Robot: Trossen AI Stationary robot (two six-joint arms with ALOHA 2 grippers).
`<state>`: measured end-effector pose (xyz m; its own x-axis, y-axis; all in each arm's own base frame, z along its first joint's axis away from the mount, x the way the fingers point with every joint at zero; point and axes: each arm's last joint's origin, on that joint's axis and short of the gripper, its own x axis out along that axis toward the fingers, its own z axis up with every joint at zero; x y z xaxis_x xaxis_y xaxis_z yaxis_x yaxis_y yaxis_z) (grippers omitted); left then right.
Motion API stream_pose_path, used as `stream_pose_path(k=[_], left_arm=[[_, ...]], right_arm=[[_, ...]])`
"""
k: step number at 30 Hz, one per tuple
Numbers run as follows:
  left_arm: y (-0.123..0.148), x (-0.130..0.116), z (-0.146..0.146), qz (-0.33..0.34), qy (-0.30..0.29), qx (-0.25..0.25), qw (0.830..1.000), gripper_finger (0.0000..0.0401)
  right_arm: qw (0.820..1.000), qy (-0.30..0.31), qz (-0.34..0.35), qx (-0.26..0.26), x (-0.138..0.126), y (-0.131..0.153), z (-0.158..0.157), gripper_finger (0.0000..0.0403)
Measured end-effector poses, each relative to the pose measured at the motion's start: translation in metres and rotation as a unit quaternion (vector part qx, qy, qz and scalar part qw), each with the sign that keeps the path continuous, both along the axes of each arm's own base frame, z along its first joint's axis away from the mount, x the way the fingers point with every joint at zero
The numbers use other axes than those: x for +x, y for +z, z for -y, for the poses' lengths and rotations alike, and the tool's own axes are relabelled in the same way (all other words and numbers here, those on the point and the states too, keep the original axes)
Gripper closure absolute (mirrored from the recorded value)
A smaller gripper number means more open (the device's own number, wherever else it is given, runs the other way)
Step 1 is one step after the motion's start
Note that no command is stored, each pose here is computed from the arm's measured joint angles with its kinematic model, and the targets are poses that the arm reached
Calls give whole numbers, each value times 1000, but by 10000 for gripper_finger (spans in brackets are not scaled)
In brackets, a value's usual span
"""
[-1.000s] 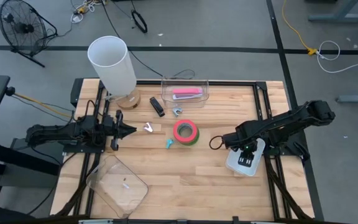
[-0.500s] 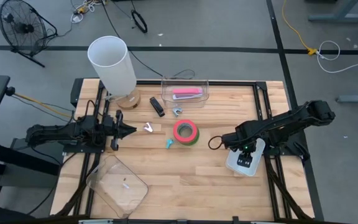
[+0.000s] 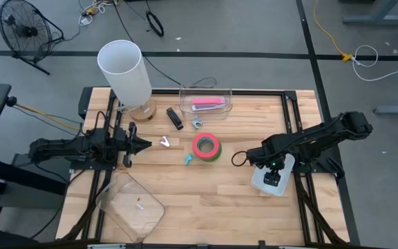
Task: Pick and place Stapler, Stapler remover, tape
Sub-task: Put the pink tape into the bottom transparent bin
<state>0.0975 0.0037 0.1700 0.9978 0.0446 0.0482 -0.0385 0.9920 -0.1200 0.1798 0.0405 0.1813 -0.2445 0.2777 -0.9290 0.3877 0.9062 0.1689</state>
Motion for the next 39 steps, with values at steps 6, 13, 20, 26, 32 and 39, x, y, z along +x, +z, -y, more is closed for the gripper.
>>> stream_pose_path(k=[6,13,20,26,32,39], left_arm=[[0,0,0,0,0,0,1000,371],[0,0,0,0,0,0,1000,371],[0,0,0,0,0,0,1000,371],[0,0,0,0,0,0,1000,371],[0,0,0,0,0,0,1000,371],[0,0,0,0,0,0,1000,371]], right_arm=[[1000,-3,9,12,5,11,-1,121],[998,2,67,15,23,38,-1,144],[989,19,146,-7,41,64,1,180],[971,41,234,-28,56,76,1,211],[945,57,319,-49,72,80,0,243],[914,73,392,-74,84,86,0,289]])
